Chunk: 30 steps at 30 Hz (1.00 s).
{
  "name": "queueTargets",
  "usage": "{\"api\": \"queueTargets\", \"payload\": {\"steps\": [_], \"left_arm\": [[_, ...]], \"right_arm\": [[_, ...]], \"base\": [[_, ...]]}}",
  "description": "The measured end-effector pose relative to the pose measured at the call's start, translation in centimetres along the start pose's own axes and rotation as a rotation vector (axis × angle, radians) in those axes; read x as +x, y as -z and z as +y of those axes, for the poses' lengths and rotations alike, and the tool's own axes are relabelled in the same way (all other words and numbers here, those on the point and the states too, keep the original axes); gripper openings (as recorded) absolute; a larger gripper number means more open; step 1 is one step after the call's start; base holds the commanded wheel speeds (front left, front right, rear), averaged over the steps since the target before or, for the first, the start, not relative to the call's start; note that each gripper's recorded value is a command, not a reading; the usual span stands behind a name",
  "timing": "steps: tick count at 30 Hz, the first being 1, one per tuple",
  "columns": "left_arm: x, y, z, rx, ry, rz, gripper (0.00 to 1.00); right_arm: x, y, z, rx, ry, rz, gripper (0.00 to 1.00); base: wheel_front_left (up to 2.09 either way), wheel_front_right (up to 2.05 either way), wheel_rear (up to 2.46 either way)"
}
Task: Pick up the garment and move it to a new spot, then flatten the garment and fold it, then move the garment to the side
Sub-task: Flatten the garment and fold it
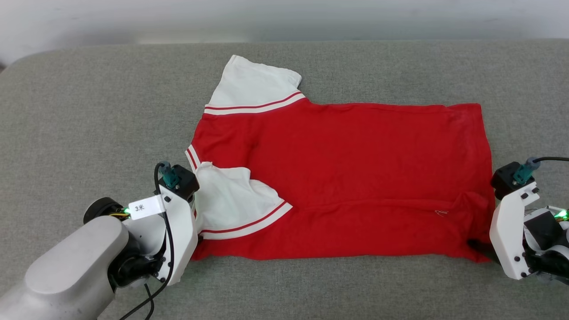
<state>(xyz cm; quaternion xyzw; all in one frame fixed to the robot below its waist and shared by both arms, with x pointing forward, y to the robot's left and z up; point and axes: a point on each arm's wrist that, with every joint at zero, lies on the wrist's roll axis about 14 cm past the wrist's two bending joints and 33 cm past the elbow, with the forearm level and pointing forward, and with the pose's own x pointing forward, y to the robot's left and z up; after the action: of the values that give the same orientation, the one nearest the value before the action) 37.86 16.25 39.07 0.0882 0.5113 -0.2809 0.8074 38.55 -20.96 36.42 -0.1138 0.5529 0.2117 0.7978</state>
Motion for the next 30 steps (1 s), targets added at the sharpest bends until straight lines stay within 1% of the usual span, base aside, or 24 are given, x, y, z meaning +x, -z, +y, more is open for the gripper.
{"api": "queueTargets", "payload": {"steps": [2, 3, 4, 5, 11, 13, 15, 18, 19, 21, 23, 30], "left_arm": [[0.0, 0.0, 0.0, -0.001, 0.0, -0.006, 0.0], [0.0, -0.1, 0.0, 0.0, 0.0, -0.007, 0.0], [0.0, -0.1, 0.0, -0.001, 0.0, -0.011, 0.0], [0.0, 0.0, -0.1, -0.002, 0.001, -0.014, 0.0], [-1.1, 0.1, -0.9, -0.012, 0.01, -0.054, 0.0], [-1.5, 0.2, -1.0, -0.015, 0.01, -0.06, 0.0], [-2.5, 0.6, -1.4, -0.013, 0.008, -0.075, 0.0], [-3.1, 1.1, -1.9, -0.015, 0.013, -0.077, 0.0], [-3.5, 2.1, -2.3, -0.02, 0.02, -0.065, 0.0], [-3.7, 2.6, -2.6, -0.021, 0.026, -0.057, 0.0], [-3.9, 3.8, -3.4, -0.034, 0.037, -0.041, 0.0], [-3.1, 6.3, -4.4, -0.075, 0.064, 0.0, 0.0]], "right_arm": [[0.3, 0.3, 0.0, 0.005, -0.003, -0.001, 1.0], [0.2, 0.2, 0.1, 0.008, -0.006, -0.011, 0.93], [0.2, 0.2, 0.0, 0.01, -0.005, -0.024, 0.09], [0.1, 0.2, 0.1, 0.012, -0.008, -0.033, 0.0], [-1.8, -0.4, 0.6, 0.001, -0.014, -0.132, 0.0], [-2.2, -0.4, 0.6, 0.0, -0.014, -0.145, 0.0], [-3.9, -0.1, 0.3, -0.006, -0.002, -0.183, 0.0], [-4.7, 0.5, 0.4, -0.011, -0.002, -0.192, 0.0], [-5.4, 1.5, 0.5, -0.016, -0.005, -0.189, 0.0], [-5.7, 2.0, 0.6, -0.011, -0.009, -0.185, 0.0], [-6.2, 3.2, 0.6, 0.003, -0.014, -0.176, 0.0], [-5.6, 5.5, 0.9, 0.046, -0.036, -0.125, 0.0]], "base": [[0.0, 0.0, 0.0], [0.0, 0.0, 0.0], [0.0, 0.0, 0.0], [0.0, 0.0, 0.0], [0.0, 0.0, 0.0], [0.0, 0.0, 0.0], [0.0, 0.0, 0.0], [0.0, 0.0, 0.0], [0.0, 0.0, 0.0], [0.0, 0.0, 0.0], [0.0, 0.0, 0.0], [0.0, 0.0, 0.0]]}}
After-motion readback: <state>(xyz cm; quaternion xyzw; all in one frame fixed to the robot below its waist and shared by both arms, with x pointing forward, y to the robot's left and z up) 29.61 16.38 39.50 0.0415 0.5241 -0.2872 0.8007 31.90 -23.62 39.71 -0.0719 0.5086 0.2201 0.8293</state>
